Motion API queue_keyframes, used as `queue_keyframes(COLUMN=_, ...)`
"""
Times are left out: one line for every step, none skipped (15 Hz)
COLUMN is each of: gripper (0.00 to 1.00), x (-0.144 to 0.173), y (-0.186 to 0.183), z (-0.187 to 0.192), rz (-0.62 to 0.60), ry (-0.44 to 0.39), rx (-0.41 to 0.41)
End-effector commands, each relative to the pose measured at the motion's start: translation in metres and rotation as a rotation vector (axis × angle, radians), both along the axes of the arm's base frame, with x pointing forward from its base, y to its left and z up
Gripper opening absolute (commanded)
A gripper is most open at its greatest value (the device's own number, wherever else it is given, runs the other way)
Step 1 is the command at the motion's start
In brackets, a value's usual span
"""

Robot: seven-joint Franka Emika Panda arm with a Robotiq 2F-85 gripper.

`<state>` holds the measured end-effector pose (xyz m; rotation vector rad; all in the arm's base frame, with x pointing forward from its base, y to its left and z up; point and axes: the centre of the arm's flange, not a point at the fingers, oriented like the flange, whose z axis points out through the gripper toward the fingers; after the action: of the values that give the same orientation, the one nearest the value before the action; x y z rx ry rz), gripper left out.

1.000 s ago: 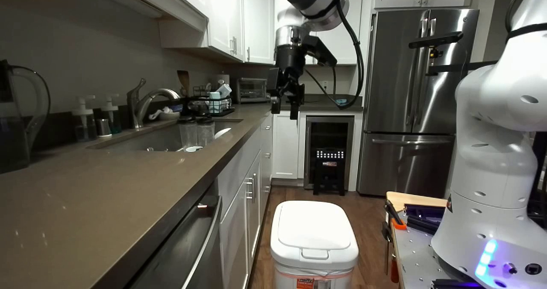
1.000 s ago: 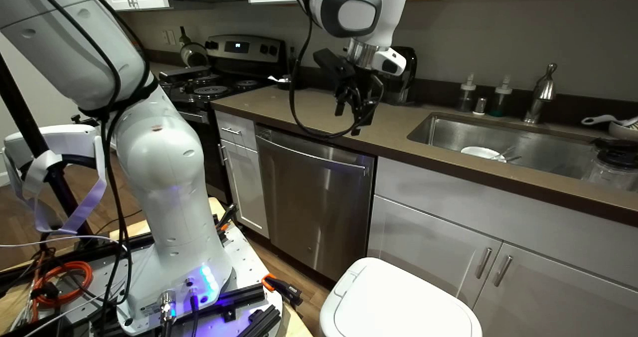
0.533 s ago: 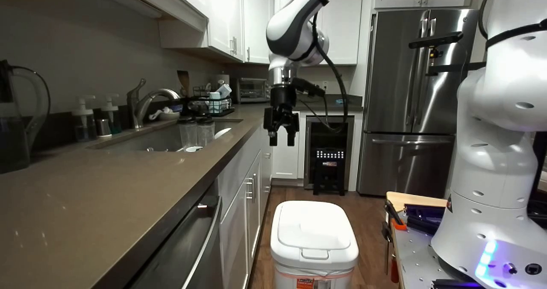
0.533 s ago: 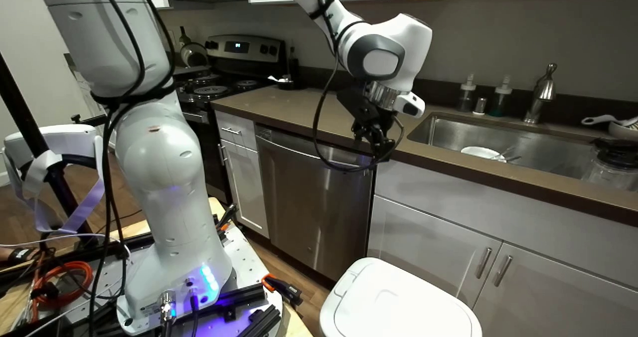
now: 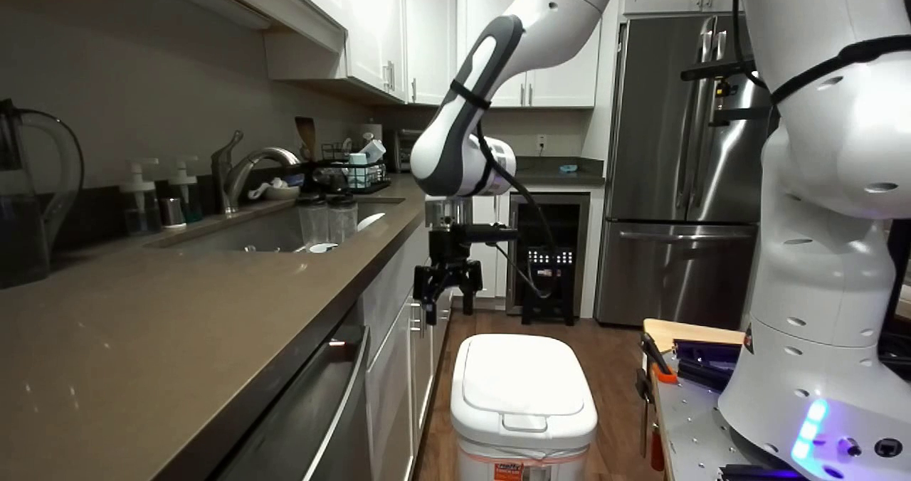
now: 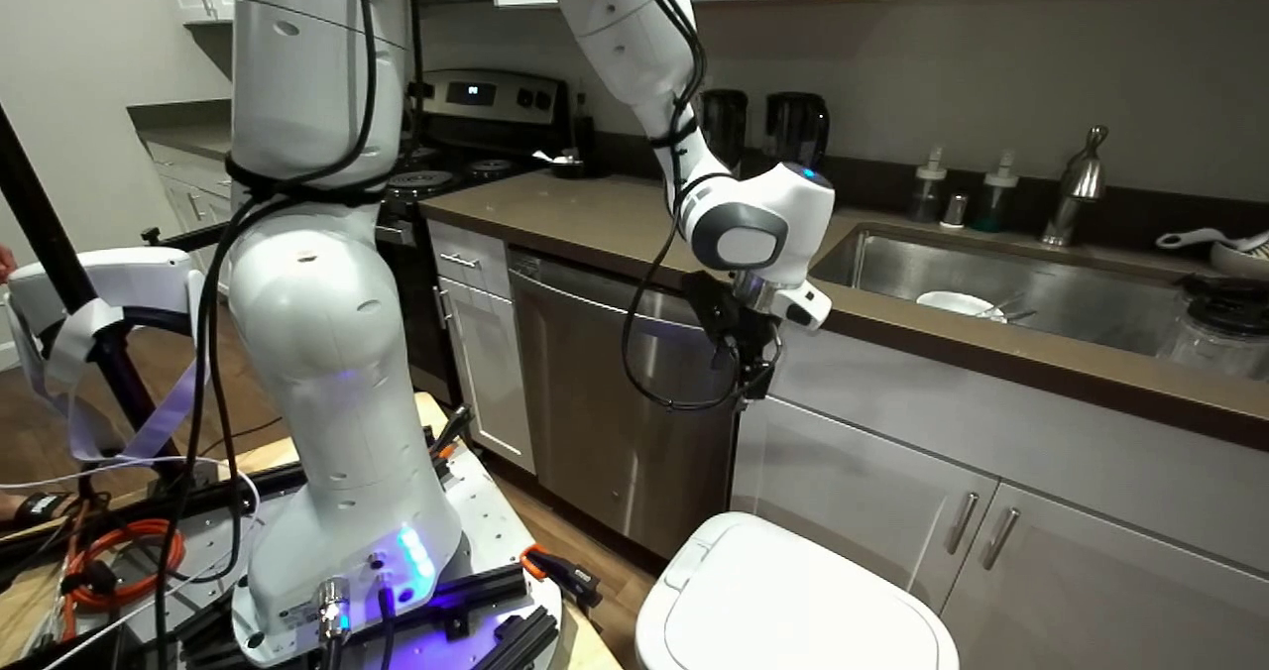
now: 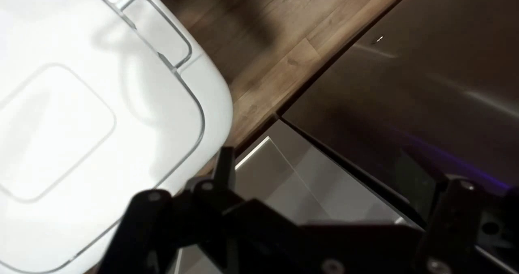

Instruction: Press the button to open the bin

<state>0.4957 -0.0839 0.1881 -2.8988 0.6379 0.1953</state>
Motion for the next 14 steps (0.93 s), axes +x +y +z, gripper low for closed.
queue_keyframes(gripper=1.00, x=-0.013, y=0.009, z=-0.061, rz=-0.144, ry=-0.019, rx=-0.021)
queue_keyframes(gripper=1.00, x=-0.020, y=0.009, z=-0.076, rz=-0.193, ry=-0.029, rx=-0.040)
queue_keyframes(gripper=1.00, x=-0.024, y=0.009, z=-0.089, rz=-0.243, ry=-0.036, rx=-0.055)
queue_keyframes(gripper=1.00, x=-0.031, y=0.010, z=-0.102, rz=-0.285, ry=-0.032, rx=-0.070)
queue_keyframes(gripper=1.00, x=-0.038, y=0.008, z=-0.112, rz=-0.325, ry=-0.026, rx=-0.081)
queue_keyframes(gripper=1.00, x=-0.043, y=0.006, z=-0.122, rz=-0.370, ry=-0.014, rx=-0.097)
queue_keyframes(gripper=1.00, x=-0.048, y=0.002, z=-0.131, rz=-0.408, ry=-0.004, rx=-0.106)
queue_keyframes(gripper=0.92, x=-0.053, y=-0.002, z=-0.137, rz=-0.432, ry=0.006, rx=-0.111)
queue_keyframes(gripper=0.85, x=-0.056, y=-0.004, z=-0.144, rz=-0.458, ry=0.013, rx=-0.118)
queue_keyframes(gripper=0.88, x=-0.060, y=-0.007, z=-0.150, rz=-0.476, ry=0.022, rx=-0.121)
queue_keyframes(gripper=0.95, x=-0.063, y=-0.010, z=-0.154, rz=-0.489, ry=0.031, rx=-0.118)
queue_keyframes(gripper=0.98, x=-0.065, y=-0.014, z=-0.159, rz=-0.498, ry=0.038, rx=-0.112)
queue_keyframes(gripper=1.00, x=-0.067, y=-0.017, z=-0.164, rz=-0.509, ry=0.047, rx=-0.110)
queue_keyframes(gripper=1.00, x=-0.070, y=-0.020, z=-0.167, rz=-0.513, ry=0.056, rx=-0.101)
